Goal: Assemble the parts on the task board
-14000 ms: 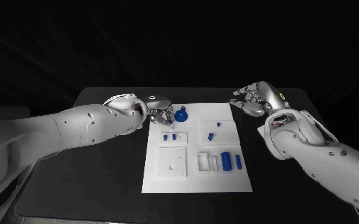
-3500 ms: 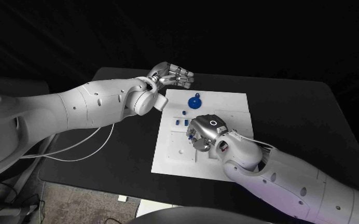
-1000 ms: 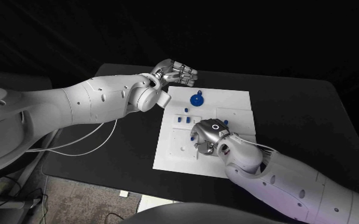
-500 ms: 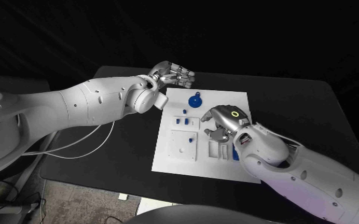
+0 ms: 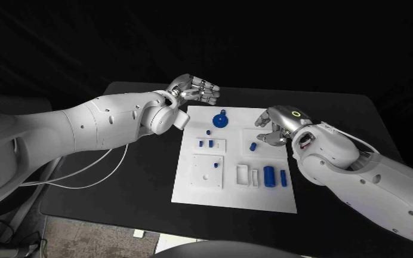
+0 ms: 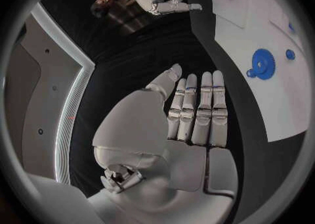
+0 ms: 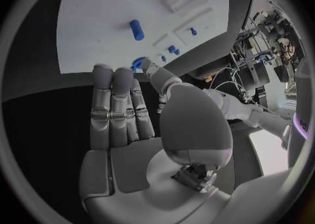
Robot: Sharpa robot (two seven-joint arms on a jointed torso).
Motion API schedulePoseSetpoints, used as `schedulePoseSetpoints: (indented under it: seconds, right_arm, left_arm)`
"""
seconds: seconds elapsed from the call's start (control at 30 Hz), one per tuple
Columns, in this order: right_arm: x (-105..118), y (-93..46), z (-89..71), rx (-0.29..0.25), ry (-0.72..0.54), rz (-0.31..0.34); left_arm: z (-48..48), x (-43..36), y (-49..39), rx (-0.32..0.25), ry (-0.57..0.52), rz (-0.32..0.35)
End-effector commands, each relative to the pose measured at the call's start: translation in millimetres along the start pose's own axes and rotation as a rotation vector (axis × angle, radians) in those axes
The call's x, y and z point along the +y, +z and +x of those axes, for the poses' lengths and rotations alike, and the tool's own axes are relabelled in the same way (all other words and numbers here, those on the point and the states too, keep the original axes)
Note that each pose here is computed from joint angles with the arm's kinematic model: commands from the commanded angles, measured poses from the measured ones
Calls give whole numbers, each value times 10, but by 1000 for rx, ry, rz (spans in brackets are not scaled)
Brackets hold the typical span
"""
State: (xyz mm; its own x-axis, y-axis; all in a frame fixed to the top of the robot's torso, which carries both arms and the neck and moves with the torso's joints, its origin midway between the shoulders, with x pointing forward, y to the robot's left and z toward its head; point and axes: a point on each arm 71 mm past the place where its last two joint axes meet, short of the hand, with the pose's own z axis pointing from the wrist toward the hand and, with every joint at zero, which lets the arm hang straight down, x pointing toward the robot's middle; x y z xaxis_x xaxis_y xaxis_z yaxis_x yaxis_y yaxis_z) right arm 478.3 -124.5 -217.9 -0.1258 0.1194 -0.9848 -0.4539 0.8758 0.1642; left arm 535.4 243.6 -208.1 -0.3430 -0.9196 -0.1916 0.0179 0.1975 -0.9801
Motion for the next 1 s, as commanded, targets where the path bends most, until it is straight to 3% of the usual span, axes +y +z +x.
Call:
schedulePoseSetpoints:
  seconds: [0.03,0.63,1.0]
  right_arm:
    - [-1,24,91,96,-27,-5]
    - [101,47,412,211,-46,-22]
    - [161,54,463,171,-66,-18]
  left_arm:
    - [19,-21,8,17,-4,16]
    - [6,-17,7,12,-2,14]
    - [10,-17,10,14,-3,14]
